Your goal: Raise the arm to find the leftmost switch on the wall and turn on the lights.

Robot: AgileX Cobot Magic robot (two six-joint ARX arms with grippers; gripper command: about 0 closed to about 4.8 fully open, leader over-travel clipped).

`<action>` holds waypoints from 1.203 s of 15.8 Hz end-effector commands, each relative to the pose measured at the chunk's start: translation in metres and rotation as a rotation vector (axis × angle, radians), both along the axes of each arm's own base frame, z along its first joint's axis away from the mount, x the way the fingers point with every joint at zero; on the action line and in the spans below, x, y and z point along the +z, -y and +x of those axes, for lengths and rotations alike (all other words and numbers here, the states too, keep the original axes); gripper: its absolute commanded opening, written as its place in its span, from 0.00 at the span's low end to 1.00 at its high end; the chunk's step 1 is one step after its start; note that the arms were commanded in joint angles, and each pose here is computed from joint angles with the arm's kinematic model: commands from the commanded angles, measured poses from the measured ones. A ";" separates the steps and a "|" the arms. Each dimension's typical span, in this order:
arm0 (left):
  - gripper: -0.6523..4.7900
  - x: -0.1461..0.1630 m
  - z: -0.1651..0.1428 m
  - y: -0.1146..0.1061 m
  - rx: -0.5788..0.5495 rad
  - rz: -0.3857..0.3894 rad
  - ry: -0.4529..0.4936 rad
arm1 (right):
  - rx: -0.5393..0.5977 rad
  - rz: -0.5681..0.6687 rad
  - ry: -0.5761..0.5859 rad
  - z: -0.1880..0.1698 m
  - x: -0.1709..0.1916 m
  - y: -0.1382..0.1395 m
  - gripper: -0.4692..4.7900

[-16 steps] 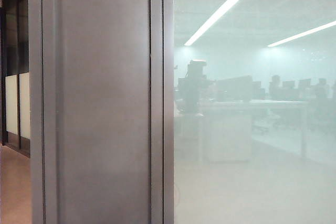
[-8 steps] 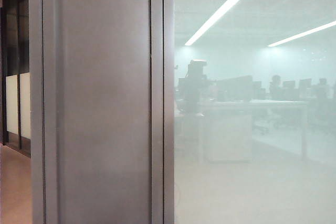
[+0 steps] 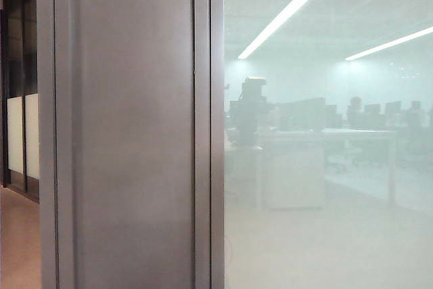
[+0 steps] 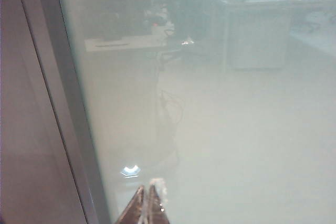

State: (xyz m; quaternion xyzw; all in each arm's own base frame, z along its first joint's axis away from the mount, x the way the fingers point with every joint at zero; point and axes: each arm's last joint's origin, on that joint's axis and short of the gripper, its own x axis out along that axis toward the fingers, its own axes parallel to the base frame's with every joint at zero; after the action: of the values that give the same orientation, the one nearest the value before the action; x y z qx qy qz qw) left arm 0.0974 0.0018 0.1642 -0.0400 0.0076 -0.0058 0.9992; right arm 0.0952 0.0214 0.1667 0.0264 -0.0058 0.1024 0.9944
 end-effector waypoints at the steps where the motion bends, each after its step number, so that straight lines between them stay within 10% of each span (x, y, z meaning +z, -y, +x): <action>1: 0.11 0.002 0.000 0.000 -0.001 0.001 0.020 | 0.000 0.001 0.015 0.000 0.002 0.000 0.09; 19: 0.11 0.002 0.000 0.000 -0.002 0.001 0.020 | -0.218 0.007 -0.009 0.002 0.000 0.021 0.09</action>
State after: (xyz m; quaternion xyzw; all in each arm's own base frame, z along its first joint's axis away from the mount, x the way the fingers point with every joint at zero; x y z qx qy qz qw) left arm 0.0974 0.0017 0.1642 -0.0400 0.0074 -0.0060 0.9992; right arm 0.0976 -0.0008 0.1639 0.0281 0.0057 -0.0124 0.9995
